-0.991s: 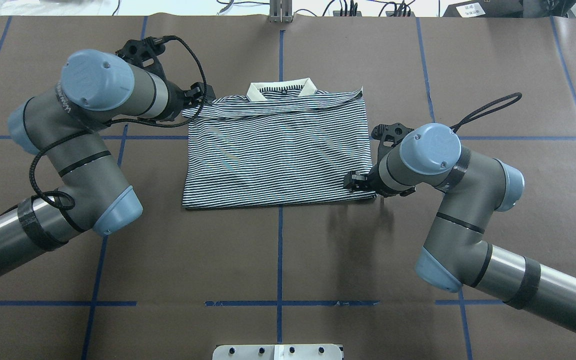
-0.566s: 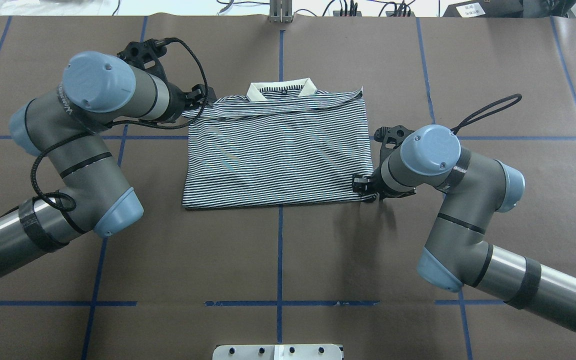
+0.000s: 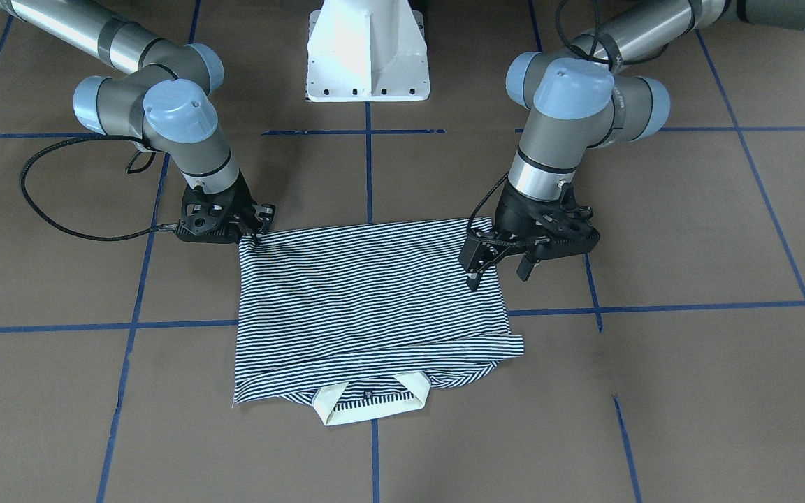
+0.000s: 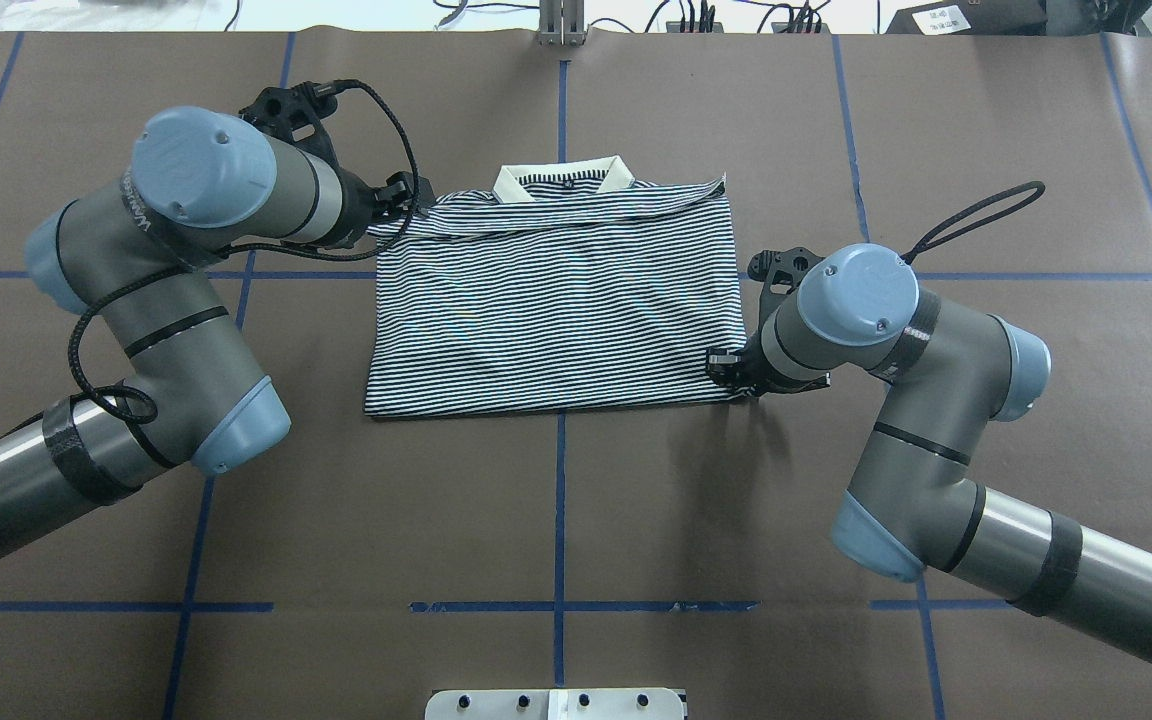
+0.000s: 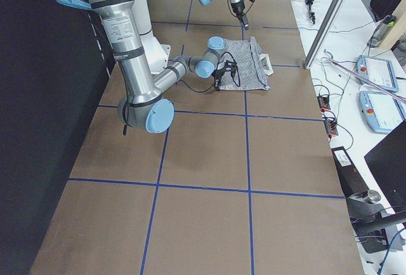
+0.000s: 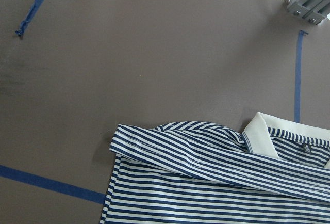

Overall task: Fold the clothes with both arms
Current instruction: 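Grasp the side edge with the right gripper and drag the shirt toward it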

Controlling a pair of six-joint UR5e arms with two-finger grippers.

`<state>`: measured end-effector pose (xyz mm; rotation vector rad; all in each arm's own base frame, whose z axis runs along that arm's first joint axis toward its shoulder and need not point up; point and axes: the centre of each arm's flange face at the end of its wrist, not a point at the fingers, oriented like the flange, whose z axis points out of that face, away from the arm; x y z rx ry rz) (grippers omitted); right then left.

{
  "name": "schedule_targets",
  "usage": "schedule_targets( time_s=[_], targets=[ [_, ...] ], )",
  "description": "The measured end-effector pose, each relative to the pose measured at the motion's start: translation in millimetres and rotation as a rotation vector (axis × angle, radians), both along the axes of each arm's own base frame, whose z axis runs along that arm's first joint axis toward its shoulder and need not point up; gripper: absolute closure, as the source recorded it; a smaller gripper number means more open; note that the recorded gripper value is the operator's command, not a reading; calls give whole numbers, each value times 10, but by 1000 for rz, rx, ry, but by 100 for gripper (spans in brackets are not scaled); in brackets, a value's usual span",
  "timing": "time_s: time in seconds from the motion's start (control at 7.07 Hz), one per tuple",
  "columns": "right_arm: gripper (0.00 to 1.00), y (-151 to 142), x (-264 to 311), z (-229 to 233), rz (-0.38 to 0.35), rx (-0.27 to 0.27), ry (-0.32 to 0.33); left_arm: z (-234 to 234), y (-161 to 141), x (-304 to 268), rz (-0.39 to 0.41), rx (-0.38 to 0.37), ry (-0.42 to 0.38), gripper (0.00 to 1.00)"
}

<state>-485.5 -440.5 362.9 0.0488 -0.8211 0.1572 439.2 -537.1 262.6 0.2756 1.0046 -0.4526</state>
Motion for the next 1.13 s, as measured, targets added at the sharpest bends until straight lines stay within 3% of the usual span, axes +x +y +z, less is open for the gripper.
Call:
schedule_targets(
  time_s=[0.42,0.71,0.85,1.13],
  targets=[
    [100,-86,112,-33,2,-10,-12,-41,1,14,1,8,8,0],
    [100,56,310,-37,-4,-12,-22,-81,12,4,2,11,13,0],
    [100,379,500,64,-29,-21,-18,-81,18,3,3,11,14,0],
    [100,1354,804,254,-129,-73,-6,-82,103,90,18,10,14,0]
  ],
)
